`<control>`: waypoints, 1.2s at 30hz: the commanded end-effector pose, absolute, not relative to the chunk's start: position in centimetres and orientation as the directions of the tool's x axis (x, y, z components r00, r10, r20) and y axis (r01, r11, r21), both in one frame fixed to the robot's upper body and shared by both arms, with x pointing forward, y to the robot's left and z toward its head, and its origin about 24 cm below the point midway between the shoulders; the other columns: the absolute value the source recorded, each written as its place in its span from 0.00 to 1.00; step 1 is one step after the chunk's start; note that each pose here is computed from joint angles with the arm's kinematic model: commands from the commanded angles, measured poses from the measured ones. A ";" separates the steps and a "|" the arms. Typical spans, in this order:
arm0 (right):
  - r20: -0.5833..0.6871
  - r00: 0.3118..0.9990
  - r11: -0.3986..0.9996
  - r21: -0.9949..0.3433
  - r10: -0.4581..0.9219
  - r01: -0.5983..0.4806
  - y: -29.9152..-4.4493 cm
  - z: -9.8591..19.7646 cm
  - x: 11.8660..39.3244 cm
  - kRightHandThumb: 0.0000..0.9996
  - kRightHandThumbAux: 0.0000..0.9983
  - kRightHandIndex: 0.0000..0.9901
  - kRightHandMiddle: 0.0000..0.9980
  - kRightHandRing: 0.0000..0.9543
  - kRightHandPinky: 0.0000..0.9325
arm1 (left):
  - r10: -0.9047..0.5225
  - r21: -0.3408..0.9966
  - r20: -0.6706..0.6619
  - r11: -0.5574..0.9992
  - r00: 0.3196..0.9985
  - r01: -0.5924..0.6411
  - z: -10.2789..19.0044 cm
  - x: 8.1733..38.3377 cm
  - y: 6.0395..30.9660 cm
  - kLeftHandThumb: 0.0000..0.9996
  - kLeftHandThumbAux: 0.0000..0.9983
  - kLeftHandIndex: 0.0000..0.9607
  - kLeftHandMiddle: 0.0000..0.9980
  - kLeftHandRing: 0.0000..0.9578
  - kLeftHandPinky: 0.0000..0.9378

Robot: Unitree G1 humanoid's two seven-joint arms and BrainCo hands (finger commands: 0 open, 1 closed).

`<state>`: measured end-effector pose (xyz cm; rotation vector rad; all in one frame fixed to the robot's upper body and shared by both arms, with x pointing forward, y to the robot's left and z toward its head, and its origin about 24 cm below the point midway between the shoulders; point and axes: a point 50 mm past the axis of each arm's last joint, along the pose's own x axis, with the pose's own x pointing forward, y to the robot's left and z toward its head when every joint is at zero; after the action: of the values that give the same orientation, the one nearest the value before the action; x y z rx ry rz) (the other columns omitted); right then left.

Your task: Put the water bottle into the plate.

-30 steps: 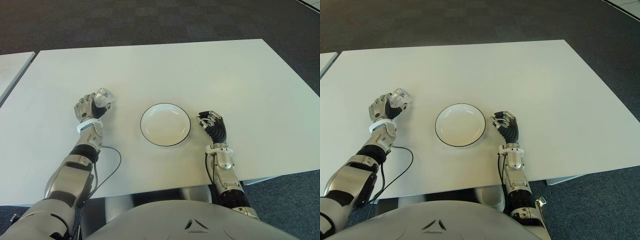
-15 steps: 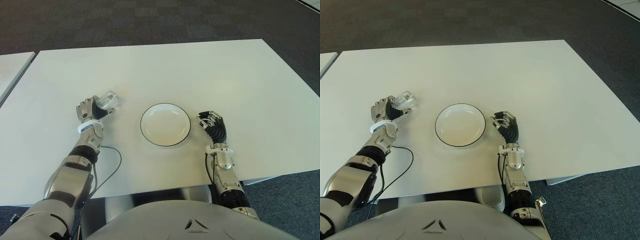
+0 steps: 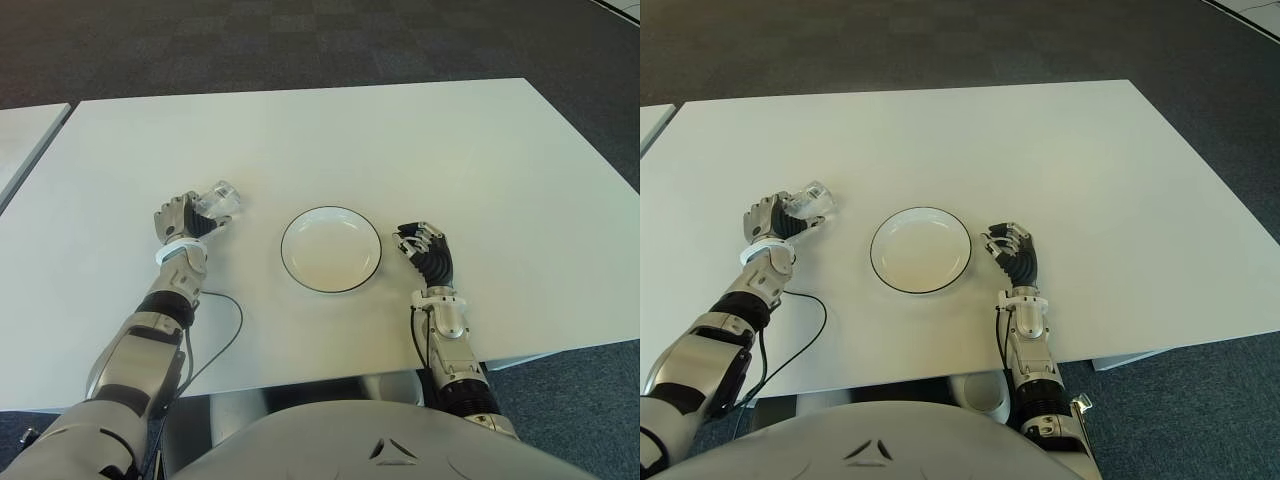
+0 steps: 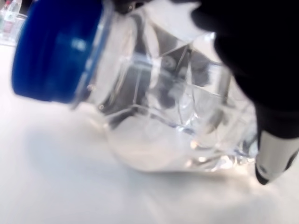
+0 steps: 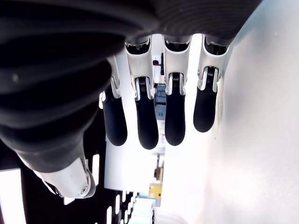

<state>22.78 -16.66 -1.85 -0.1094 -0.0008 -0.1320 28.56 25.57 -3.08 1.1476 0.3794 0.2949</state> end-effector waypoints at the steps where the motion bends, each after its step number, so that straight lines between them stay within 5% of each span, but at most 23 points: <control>1: -0.035 0.989 0.984 -0.110 -0.143 0.138 -16.9 -2.7 22.3 0.71 0.73 0.43 0.43 0.41 0.43 | 0.414 0.857 -0.398 0.485 0.819 0.171 -7.7 24.3 24.9 0.85 0.67 0.41 0.54 0.88 0.88; 24: -0.038 0.988 0.983 -0.118 -0.148 0.142 -17.0 -2.7 22.5 0.71 0.73 0.43 0.42 0.40 0.42 | 0.385 0.821 -0.375 0.561 0.843 0.109 -7.3 24.3 24.9 0.85 0.67 0.41 0.54 0.89 0.88; 36: -0.025 0.989 0.984 -0.108 -0.144 0.140 -16.9 -2.7 22.5 0.71 0.73 0.43 0.43 0.41 0.43 | 0.328 0.714 -0.168 0.691 0.929 -0.115 -4.1 24.5 23.2 0.85 0.67 0.41 0.53 0.89 0.85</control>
<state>23.01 -16.78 -1.76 -0.1103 -0.0128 -0.1380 26.84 24.60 -2.38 0.8511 0.2415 0.3026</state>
